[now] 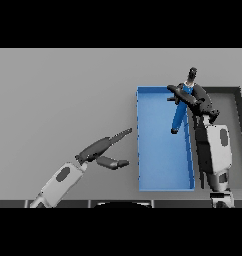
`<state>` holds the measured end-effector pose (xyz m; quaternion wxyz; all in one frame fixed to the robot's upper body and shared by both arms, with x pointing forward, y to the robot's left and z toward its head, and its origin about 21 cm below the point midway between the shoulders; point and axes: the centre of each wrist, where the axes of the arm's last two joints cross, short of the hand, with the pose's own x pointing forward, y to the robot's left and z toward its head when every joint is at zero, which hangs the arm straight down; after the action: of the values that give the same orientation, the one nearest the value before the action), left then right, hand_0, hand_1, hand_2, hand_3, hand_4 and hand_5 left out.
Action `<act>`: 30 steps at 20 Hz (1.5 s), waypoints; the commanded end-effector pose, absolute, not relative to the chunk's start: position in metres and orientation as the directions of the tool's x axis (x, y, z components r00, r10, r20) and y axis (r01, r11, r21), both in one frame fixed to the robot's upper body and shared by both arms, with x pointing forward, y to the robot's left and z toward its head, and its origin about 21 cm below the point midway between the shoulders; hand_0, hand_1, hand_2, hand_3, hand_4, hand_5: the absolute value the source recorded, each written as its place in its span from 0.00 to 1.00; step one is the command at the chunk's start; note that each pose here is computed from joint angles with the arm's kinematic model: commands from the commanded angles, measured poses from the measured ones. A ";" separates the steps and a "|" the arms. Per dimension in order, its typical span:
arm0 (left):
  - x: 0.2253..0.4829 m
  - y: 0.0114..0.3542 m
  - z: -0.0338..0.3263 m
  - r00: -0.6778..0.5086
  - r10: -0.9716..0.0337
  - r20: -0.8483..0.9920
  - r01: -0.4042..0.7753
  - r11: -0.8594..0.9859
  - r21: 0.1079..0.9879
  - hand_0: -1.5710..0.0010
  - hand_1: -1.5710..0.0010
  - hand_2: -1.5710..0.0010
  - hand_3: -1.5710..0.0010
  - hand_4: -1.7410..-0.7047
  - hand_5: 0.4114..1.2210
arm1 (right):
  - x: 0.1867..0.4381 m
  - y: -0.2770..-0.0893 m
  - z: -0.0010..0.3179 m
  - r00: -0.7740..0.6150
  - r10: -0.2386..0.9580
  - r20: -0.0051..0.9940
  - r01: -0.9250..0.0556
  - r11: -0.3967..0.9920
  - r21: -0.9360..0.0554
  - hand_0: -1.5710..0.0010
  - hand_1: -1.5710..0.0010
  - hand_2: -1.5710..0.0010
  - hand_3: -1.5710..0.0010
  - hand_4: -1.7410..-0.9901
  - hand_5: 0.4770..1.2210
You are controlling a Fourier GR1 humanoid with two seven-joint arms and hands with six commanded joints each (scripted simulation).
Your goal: Pick up the blue pipe and place it into the blue bin.
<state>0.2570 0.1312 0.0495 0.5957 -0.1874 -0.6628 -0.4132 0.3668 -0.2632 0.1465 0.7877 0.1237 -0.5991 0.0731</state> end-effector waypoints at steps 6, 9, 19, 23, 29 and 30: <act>0.250 0.124 0.048 -0.211 -0.250 0.945 0.742 0.588 0.322 1.00 1.00 1.00 1.00 0.88 0.08 | 0.349 -0.260 0.099 0.440 0.100 0.892 -0.250 0.968 0.014 0.00 0.00 0.00 0.56 0.12 0.98; 0.252 0.127 0.049 -0.204 -0.260 0.944 0.737 0.593 0.323 1.00 1.00 1.00 1.00 0.88 0.08 | 0.345 -0.261 0.079 0.569 0.096 0.817 -0.207 0.978 0.030 0.07 0.12 0.15 0.49 0.28 0.96; 0.252 0.122 0.049 -0.205 -0.250 0.946 0.748 0.583 0.316 1.00 1.00 1.00 1.00 0.88 0.08 | 0.342 -0.249 0.085 0.560 0.379 0.737 -0.422 0.896 -0.140 0.90 0.91 0.91 0.94 0.73 0.61; 0.249 0.129 0.049 -0.202 -0.248 0.947 0.745 0.589 0.313 1.00 1.00 1.00 1.00 0.88 0.07 | 0.339 -0.251 0.084 0.559 0.406 0.723 -0.423 0.890 -0.172 0.95 0.96 0.96 0.98 0.73 0.48; 0.250 0.129 0.051 -0.214 -0.268 0.939 0.733 0.591 0.336 1.00 1.00 1.00 1.00 0.88 0.07 | 0.334 -0.247 0.081 0.543 0.404 0.736 -0.424 0.889 -0.175 0.99 0.99 0.99 0.99 0.74 0.40; 0.251 0.129 0.049 -0.210 -0.276 0.938 0.732 0.592 0.338 1.00 1.00 1.00 1.00 0.88 0.07 | 0.335 -0.245 0.081 0.532 0.417 0.737 -0.434 0.881 -0.185 0.99 0.99 0.99 0.99 0.74 0.40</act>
<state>0.2513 0.1286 0.0494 0.6049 -0.1729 -0.6559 -0.4172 0.3354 -0.2446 0.0812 0.8750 0.0105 -0.4184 0.2433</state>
